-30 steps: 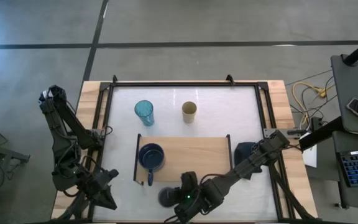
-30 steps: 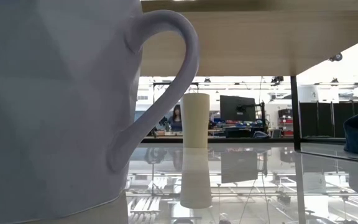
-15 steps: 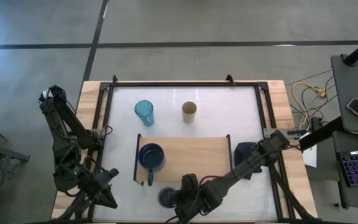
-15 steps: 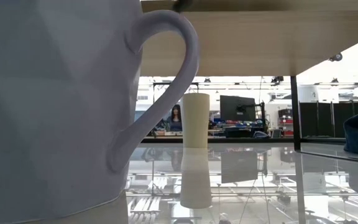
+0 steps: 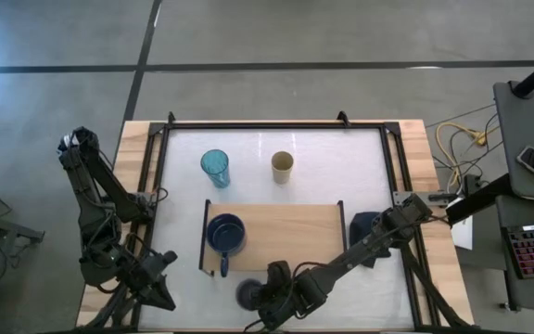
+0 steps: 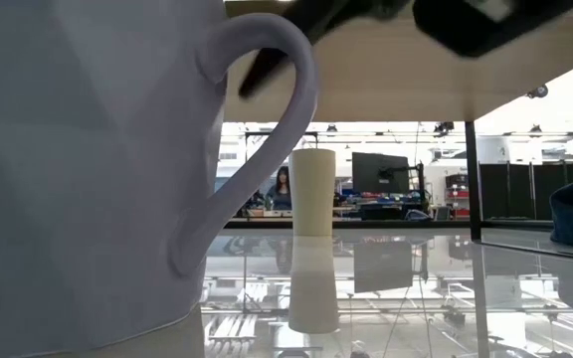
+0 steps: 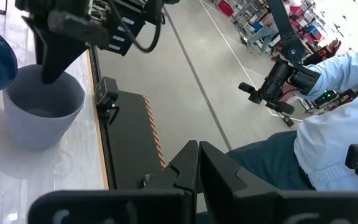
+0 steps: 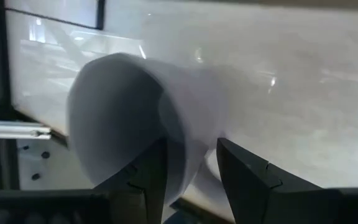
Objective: Stack small to large cups/mugs on shelf
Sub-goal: Put the gray mug on the shelf
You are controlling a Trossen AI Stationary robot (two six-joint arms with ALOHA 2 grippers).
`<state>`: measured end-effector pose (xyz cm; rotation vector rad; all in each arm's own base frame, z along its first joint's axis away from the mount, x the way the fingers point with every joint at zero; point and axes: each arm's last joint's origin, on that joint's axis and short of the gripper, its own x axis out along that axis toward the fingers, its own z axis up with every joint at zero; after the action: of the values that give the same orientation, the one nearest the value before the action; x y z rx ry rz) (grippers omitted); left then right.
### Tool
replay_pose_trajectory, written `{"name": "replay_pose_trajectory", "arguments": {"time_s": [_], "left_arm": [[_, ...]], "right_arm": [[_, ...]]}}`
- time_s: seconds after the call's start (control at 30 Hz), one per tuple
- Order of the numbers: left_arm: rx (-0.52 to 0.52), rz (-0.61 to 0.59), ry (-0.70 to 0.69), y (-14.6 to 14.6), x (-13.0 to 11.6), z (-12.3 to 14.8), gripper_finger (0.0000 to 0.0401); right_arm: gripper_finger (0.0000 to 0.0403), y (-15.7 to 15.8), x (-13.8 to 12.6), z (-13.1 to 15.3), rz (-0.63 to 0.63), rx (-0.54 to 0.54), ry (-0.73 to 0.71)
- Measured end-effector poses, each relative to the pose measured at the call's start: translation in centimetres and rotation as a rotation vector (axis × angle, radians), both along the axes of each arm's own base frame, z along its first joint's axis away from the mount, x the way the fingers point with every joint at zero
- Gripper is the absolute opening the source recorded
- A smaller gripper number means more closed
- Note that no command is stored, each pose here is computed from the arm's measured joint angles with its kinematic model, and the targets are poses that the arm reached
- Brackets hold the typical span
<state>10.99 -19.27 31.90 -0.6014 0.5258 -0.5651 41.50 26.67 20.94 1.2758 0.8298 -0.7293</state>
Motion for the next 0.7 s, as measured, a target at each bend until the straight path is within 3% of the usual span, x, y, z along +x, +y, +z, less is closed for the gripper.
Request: {"name": "replay_pose_trajectory", "arguments": {"time_s": [0.43,0.7], "left_arm": [[-0.001,0.002,0.0,0.0,0.0,0.0,0.0],[0.0,0.003,-0.001,0.01,0.01,0.01,0.0]], "right_arm": [[0.013,-0.15,-0.01,-0.15,0.054,-0.039,0.009],[0.0079,-0.24,0.07,-0.15,0.083,-0.04,0.016]]}}
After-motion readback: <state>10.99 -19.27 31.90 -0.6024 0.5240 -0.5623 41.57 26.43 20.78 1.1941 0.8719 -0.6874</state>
